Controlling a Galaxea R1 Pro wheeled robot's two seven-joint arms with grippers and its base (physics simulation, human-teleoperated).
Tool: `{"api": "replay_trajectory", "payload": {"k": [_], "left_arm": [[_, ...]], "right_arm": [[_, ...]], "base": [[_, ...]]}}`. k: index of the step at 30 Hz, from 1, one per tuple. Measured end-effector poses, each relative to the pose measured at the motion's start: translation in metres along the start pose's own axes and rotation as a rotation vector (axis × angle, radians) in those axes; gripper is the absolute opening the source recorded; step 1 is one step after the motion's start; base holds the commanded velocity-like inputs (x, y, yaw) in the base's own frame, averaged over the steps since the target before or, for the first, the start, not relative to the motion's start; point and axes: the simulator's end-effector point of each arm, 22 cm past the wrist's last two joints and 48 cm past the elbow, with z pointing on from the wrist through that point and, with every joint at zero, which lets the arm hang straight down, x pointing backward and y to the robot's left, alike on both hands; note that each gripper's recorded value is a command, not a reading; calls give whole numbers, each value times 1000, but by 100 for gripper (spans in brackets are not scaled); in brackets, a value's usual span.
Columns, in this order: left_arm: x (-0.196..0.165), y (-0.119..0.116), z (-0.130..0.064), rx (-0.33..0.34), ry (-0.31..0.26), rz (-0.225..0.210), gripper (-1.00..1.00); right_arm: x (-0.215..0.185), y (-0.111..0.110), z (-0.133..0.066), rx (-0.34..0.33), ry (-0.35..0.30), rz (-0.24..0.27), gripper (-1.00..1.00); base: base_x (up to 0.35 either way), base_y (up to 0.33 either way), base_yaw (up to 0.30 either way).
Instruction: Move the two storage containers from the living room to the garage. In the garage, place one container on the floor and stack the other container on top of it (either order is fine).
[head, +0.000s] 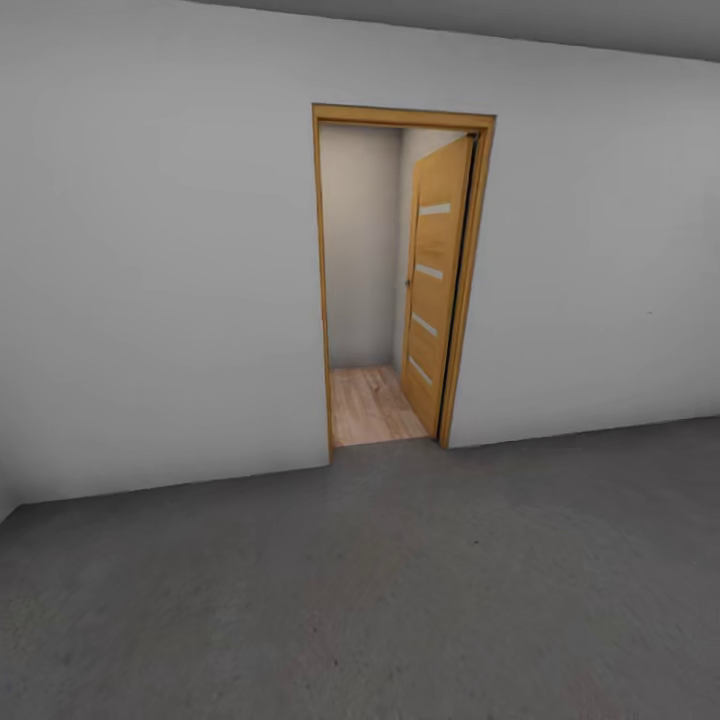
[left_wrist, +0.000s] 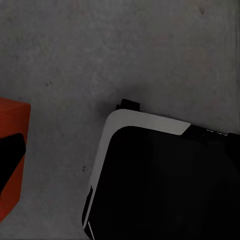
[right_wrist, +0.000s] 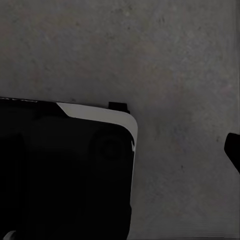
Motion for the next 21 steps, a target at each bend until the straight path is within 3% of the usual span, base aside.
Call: {"api": "replay_trajectory", "payload": {"k": [21], "left_arm": [[0,0,0,0,0,0,100]], "right_arm": [[0,10,0,-14,-1,-1,100]], "base": [[0,0,-291]]}}
